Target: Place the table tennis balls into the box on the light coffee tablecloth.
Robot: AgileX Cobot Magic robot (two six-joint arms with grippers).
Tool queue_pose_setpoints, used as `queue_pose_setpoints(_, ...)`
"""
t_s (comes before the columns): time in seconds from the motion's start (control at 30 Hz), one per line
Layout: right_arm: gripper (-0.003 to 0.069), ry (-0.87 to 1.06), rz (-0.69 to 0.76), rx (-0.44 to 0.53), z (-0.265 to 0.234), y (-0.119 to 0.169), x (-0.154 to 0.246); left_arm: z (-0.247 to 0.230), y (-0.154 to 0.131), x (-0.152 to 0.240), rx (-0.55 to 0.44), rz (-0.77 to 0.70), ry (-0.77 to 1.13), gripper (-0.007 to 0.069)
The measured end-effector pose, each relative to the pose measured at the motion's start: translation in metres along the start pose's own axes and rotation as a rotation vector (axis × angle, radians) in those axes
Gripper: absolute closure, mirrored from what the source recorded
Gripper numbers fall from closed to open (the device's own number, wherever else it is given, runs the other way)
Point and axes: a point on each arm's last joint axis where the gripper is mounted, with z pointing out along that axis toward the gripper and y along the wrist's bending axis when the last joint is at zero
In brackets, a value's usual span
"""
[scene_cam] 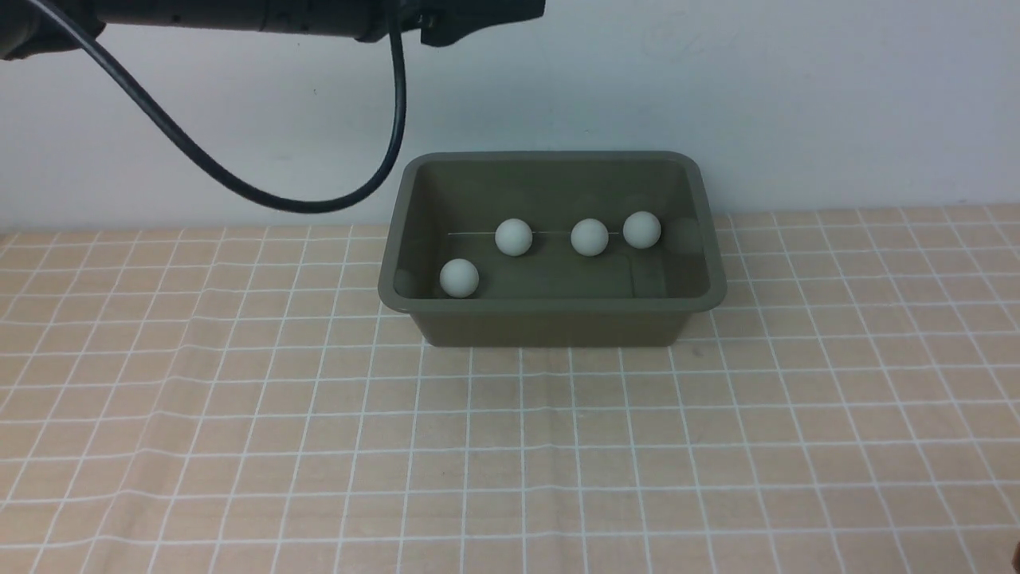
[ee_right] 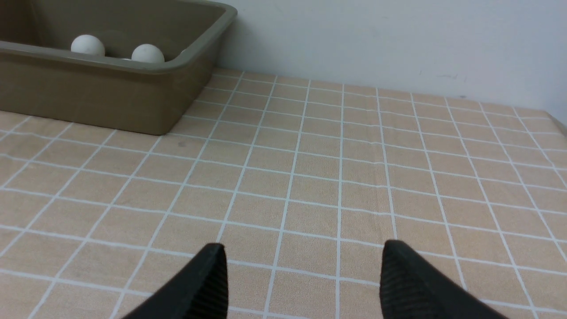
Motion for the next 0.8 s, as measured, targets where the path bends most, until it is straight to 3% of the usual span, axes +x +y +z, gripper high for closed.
queue_pose_setpoints(0.13, 0.0231, 0.000, 0.000, 0.000, 0.000, 0.000, 0.000, -0.015, 0.010, 0.011, -0.018, 0.039, 0.142, 0.0114)
queue_pose_setpoints(0.23, 0.0231, 0.000, 0.000, 0.000, 0.000, 0.000, 0.000, -0.056, 0.030, 0.020, -0.086, -0.087, 0.281, 0.0114)
queue_pose_setpoints(0.37, 0.0231, 0.000, 0.000, 0.000, 0.000, 0.000, 0.000, -0.112, 0.029, 0.008, -0.227, -0.079, 0.272, 0.0114)
queue_pose_setpoints(0.53, 0.0231, 0.000, 0.000, 0.000, 0.000, 0.000, 0.000, -0.169, -0.019, -0.019, -0.349, 0.038, 0.162, 0.0114)
queue_pose_setpoints(0.57, 0.0231, 0.000, 0.000, 0.000, 0.000, 0.000, 0.000, -0.170, -0.022, -0.020, -0.353, 0.044, 0.157, 0.0114)
queue_pose_setpoints(0.67, 0.0231, 0.000, 0.000, 0.000, 0.000, 0.000, 0.000, -0.181, -0.064, -0.033, -0.448, 0.172, 0.002, 0.0114)
queue_pose_setpoints(0.8, 0.0231, 0.000, 0.000, 0.000, 0.000, 0.000, 0.000, -0.179, -0.098, -0.017, -0.532, 0.262, -0.144, 0.0114)
